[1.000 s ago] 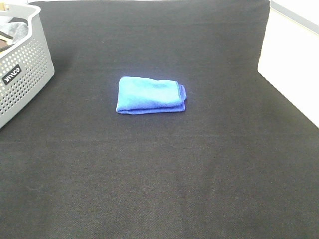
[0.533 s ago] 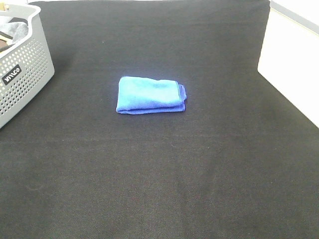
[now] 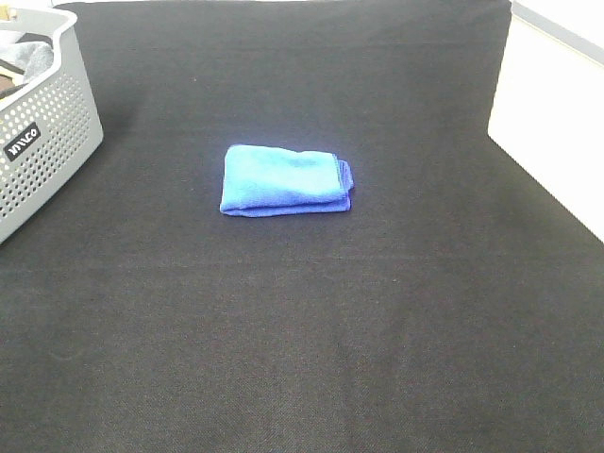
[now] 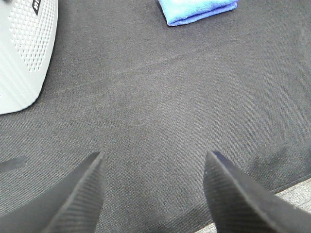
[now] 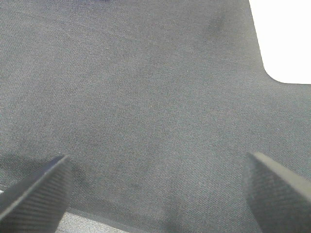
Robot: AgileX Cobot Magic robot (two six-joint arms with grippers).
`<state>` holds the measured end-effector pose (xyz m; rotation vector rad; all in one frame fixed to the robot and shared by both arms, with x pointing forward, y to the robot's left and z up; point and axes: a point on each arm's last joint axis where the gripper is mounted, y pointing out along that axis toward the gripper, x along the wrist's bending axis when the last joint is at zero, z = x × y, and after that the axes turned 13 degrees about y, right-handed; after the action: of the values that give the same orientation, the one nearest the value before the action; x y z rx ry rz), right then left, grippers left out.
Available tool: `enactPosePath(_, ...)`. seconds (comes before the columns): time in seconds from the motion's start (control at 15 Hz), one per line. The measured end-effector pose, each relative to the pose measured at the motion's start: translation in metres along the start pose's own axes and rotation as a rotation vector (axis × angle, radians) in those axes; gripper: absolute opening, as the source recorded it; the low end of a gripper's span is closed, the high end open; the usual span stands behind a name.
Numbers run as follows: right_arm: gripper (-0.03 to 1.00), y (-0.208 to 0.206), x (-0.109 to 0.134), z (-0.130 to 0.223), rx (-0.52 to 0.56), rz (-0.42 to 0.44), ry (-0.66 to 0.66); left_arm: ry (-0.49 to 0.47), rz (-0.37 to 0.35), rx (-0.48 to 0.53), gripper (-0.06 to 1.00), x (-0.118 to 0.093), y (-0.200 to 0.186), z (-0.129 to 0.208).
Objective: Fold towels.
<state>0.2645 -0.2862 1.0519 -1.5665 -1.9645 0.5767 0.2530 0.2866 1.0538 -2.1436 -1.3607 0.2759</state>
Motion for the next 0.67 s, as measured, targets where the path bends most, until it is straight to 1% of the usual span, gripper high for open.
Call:
enactPosePath(0.2, 0.89, 0.0, 0.0, 0.0, 0.0, 0.001, 0.001, -0.001, 0.0, 0.0, 0.57, 0.0, 0.0, 0.0)
enactPosePath(0.27, 0.89, 0.0, 0.0, 0.0, -0.002, 0.008, 0.007, -0.011, -0.015, 0.002, 0.57, 0.0, 0.0, 0.0)
enactPosePath(0.33, 0.89, 0.0, -0.001, 0.0, -0.007, 0.028, 0.024, -0.033, -0.046, 0.006, 0.57, 0.001, 0.0, 0.0)
enactPosePath(0.4, 0.89, 0.0, -0.001, 0.0, -0.007, 0.028, 0.024, -0.033, -0.046, 0.006, 0.57, 0.001, 0.0, 0.0)
enactPosePath(0.47, 0.89, -0.002, -0.003, 0.0, -0.037, 0.079, 0.066, -0.081, -0.115, 0.016, 0.57, 0.003, 0.001, 0.0)
enactPosePath(0.53, 0.89, -0.002, -0.003, 0.0, -0.037, 0.079, 0.066, -0.081, -0.115, 0.016, 0.57, 0.003, 0.001, 0.0)
enactPosePath(0.6, 0.89, -0.008, -0.003, 0.004, -0.088, 0.105, 0.085, -0.112, -0.177, -0.001, 0.57, 0.002, -0.003, 0.001)
enactPosePath(0.67, 0.89, -0.015, -0.002, 0.01, -0.149, 0.11, 0.086, -0.123, -0.221, -0.04, 0.57, 0.0, -0.008, 0.005)
